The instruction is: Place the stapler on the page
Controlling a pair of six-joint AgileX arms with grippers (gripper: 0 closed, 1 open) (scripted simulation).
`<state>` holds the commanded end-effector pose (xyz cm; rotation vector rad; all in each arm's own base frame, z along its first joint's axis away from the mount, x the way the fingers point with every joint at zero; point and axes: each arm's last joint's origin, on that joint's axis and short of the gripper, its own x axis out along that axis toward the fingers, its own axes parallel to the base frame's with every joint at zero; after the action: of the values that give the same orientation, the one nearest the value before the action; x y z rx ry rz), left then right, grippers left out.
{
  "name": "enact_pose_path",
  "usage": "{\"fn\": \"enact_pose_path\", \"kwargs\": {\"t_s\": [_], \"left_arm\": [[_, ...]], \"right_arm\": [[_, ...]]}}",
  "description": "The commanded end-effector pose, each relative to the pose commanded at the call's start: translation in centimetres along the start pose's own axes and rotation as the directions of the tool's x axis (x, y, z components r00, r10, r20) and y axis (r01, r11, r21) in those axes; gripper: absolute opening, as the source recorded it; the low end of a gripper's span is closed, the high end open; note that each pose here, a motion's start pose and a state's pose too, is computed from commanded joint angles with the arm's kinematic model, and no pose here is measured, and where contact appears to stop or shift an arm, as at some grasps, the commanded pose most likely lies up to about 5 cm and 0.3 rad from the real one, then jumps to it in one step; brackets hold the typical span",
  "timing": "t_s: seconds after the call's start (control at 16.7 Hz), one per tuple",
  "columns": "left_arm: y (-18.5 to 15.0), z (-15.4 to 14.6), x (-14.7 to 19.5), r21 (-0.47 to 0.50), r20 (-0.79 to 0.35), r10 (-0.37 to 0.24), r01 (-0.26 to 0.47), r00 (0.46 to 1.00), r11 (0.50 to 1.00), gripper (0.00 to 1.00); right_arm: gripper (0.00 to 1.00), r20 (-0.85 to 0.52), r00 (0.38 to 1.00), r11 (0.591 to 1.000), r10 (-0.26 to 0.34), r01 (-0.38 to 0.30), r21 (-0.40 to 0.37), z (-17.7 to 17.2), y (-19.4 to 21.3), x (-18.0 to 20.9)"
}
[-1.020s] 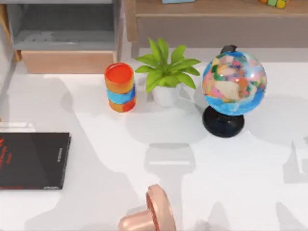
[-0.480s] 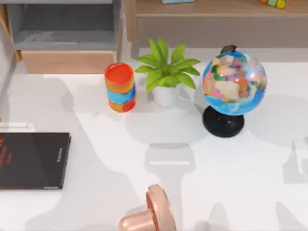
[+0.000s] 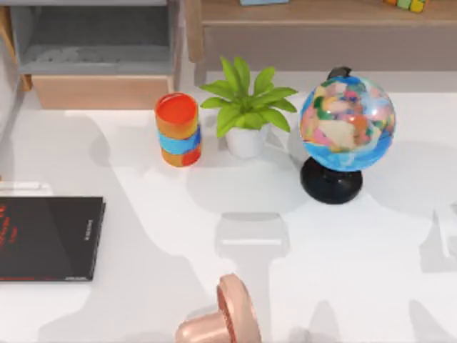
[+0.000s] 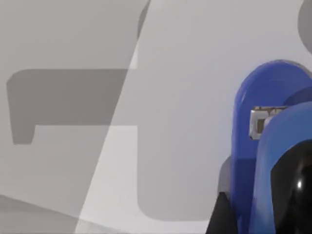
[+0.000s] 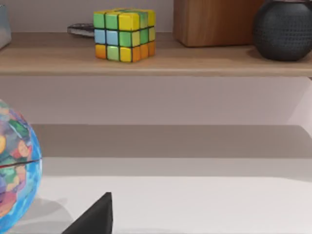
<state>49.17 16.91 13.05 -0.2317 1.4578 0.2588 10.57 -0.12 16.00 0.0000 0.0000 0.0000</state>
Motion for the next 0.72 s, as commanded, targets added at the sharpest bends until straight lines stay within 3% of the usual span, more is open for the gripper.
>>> {"fn": "enact_pose_path", "kwargs": {"t_s": [0.3, 0.72], "left_arm": [[0.4, 0.0, -1.4, -0.005, 0.027, 0.002, -0.002, 1.000, 1.000, 0.00], [-1.4, -2.4, -10.5, 0.053, 0.184, 0.010, -0.020, 0.983, 0.998, 0.00]], "right_arm": [[1.00, 0.000, 1.000, 1.000, 0.000, 0.000, 0.000, 0.0, 0.0, 0.0], [1.00, 0.000, 1.000, 1.000, 0.000, 0.000, 0.000, 0.0, 0.0, 0.0]]}}
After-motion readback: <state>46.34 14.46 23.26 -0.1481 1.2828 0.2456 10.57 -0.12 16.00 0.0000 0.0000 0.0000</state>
